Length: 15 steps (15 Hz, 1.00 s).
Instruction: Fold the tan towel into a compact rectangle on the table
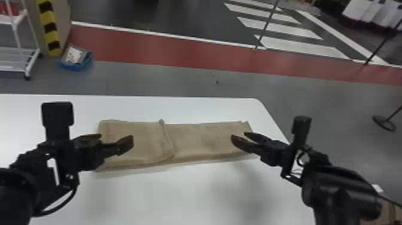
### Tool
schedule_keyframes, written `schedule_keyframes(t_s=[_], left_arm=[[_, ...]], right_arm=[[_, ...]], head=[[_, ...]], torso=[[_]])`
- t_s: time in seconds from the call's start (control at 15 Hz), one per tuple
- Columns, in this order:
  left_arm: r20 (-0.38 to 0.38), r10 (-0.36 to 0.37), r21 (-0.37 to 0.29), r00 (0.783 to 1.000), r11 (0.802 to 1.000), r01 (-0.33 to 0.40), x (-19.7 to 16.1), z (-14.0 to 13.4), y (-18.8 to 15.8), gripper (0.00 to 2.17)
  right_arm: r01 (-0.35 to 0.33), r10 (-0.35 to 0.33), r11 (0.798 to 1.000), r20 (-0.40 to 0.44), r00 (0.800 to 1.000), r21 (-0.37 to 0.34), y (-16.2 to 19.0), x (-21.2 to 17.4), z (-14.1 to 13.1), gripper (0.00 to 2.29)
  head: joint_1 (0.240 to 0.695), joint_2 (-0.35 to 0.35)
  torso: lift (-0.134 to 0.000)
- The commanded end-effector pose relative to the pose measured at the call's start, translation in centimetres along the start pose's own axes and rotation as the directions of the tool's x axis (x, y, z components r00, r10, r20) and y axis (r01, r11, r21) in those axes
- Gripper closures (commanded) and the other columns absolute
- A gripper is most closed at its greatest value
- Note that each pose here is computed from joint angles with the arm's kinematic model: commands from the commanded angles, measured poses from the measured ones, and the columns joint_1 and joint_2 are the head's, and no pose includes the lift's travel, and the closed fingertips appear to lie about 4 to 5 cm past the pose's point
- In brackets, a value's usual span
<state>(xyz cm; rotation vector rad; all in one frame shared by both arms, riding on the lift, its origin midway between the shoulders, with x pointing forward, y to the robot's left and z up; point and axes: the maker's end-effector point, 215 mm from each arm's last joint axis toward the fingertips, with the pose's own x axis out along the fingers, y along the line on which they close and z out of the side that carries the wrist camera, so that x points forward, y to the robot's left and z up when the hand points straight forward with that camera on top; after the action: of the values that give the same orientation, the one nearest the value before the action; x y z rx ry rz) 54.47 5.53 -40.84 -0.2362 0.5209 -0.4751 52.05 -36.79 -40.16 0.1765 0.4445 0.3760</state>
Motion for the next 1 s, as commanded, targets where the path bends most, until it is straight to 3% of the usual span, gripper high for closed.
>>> schedule_keyframes(t_s=[0.0,0.13,0.4,0.6,0.93], left_arm=[[0.057,0.107,0.105,0.993,0.988,-0.113,-1.0,0.7,5.1,0.05],[0.062,0.103,0.082,0.993,0.991,-0.108,-2.1,0.8,7.3,0.05],[0.090,0.093,0.072,0.992,0.992,-0.099,-3.2,1.2,7.7,0.08],[0.116,0.093,0.072,0.989,0.992,-0.101,-3.4,1.9,7.9,0.08],[0.141,0.077,0.065,0.987,0.994,-0.087,-3.5,2.4,8.0,0.08]], right_arm=[[-0.055,0.063,0.992,-0.068,0.996,0.110,4.9,2.2,-1.3,0.34],[-0.090,0.104,0.988,-0.115,0.988,0.122,9.0,4.0,-2.0,0.34],[-0.108,0.120,0.989,-0.129,0.984,0.099,14.0,7.9,-0.8,0.34],[-0.118,0.130,0.989,-0.141,0.981,0.090,16.0,9.8,-0.2,0.35],[-0.117,0.133,0.989,-0.207,0.969,0.087,17.1,11.9,-2.5,0.38]], head=[[0.695,-0.313],[0.695,-0.240],[0.695,-0.112],[0.695,-0.073],[0.695,-0.030]], torso=[[-0.124],[-0.124],[-0.124],[-0.124],[-0.124]])
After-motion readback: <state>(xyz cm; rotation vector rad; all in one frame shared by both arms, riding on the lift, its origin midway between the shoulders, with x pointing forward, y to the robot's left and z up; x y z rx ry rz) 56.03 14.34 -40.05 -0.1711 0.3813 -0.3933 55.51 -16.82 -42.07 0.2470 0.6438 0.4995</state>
